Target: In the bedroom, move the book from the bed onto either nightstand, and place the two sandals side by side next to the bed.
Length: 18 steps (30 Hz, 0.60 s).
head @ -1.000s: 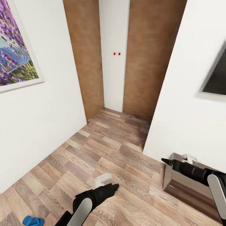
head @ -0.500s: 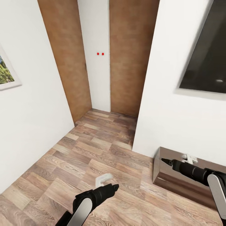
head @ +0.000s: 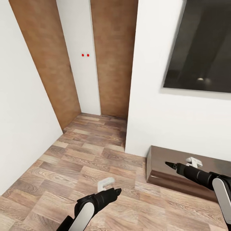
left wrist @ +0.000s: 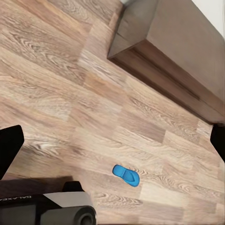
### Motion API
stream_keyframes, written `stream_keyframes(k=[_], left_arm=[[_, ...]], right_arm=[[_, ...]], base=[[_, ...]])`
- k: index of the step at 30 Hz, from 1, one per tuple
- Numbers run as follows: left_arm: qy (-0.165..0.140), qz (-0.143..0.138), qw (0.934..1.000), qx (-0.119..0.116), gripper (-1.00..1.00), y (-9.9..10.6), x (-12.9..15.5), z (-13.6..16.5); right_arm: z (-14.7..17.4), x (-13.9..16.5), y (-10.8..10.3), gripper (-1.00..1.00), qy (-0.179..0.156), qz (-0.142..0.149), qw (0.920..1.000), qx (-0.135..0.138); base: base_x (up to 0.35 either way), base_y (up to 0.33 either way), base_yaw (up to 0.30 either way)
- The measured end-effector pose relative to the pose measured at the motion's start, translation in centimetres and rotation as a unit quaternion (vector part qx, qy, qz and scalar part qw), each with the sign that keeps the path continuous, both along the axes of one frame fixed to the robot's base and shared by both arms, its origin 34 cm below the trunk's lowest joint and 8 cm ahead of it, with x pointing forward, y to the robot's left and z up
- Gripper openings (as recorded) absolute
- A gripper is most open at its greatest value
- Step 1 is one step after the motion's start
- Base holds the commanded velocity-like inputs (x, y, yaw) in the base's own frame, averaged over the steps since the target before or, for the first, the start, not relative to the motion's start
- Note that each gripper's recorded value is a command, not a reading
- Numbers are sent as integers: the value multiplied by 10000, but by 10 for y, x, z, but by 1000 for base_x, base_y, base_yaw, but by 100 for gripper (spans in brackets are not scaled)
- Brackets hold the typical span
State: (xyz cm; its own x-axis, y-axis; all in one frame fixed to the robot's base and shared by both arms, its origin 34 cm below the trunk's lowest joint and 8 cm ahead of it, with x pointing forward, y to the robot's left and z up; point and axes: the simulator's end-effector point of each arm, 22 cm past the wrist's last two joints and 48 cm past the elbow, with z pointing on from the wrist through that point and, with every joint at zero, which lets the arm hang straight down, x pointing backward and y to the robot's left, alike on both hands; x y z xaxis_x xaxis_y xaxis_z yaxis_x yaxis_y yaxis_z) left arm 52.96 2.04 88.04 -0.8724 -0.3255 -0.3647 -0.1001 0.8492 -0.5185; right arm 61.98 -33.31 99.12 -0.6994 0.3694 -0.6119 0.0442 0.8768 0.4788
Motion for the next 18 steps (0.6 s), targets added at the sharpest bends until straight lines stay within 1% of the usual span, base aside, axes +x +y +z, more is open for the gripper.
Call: stream_keyframes(k=[9, 18], left_arm=[[-3, 0, 10000, 2, 100, 0, 0, 0], [-2, 0, 10000, 3, 100, 0, 0, 0]], right_arm=[[0, 0, 0, 100, -1, -6, 10000, 2], [0, 0, 0, 100, -2, -7, 10000, 2]], base=[[0, 121, -286], [0, 44, -286]])
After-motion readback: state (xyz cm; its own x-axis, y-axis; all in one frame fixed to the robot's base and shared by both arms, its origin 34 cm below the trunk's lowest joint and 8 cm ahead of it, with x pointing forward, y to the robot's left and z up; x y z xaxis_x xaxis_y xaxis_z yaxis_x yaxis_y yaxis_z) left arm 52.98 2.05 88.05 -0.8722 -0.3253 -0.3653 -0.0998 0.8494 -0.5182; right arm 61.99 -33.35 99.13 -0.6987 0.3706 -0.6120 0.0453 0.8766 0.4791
